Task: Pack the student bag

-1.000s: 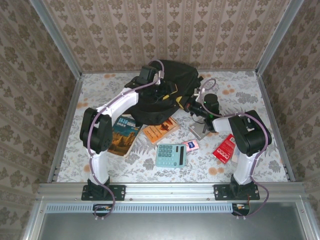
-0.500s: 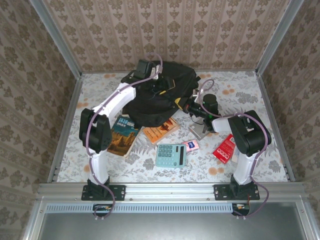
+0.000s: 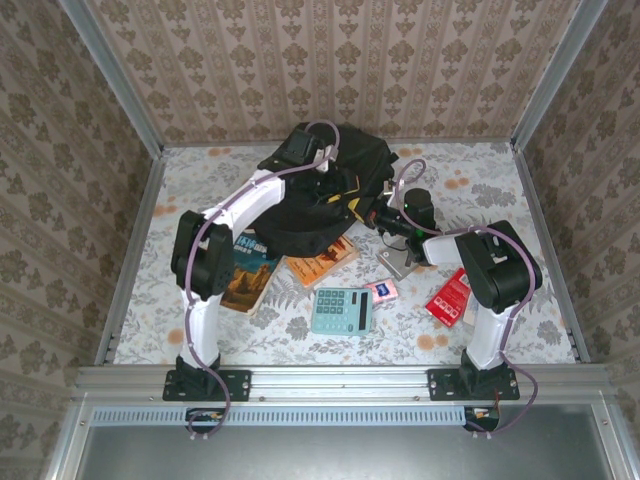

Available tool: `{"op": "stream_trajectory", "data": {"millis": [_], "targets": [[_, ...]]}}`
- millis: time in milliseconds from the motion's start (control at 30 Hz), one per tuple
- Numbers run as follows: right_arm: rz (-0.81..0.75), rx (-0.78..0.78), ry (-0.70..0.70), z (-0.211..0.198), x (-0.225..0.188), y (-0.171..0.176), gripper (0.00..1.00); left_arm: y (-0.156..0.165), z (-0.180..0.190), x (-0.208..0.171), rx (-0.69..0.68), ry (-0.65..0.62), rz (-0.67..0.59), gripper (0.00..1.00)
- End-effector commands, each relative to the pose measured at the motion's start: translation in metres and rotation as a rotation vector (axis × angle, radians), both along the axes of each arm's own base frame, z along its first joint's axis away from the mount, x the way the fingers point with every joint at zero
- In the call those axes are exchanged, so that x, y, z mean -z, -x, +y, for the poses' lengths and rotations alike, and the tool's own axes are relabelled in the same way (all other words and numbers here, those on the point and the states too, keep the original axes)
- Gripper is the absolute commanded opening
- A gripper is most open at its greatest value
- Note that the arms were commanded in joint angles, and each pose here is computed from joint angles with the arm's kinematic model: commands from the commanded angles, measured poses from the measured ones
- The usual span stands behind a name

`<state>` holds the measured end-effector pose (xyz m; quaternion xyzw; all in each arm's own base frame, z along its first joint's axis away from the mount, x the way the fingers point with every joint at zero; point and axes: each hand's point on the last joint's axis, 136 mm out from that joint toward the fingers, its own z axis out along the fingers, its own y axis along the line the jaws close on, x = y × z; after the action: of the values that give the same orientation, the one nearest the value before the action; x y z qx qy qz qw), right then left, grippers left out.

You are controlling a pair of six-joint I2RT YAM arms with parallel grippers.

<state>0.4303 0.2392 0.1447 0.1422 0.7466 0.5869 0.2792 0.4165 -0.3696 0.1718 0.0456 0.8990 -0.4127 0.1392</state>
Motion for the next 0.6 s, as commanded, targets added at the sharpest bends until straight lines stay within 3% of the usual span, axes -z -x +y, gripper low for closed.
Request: {"op": "stream_trajectory", "data": {"millis": [0, 200, 567], "targets": [[-0.109, -0.077, -0.012, 0.014, -0.034, 0.005, 0.0, 0.002, -0.003, -0.003, 0.031, 0.001, -0.007, 0.54], [-0.098, -0.075, -0.006, 0.014, -0.032, 0.004, 0.0, 0.013, -0.009, -0.009, 0.064, 0.044, -0.013, 0.44], [-0.093, -0.063, -0.004, 0.013, -0.03, 0.002, 0.0, 0.021, 0.006, 0.004, 0.061, -0.005, -0.016, 0.24]]}}
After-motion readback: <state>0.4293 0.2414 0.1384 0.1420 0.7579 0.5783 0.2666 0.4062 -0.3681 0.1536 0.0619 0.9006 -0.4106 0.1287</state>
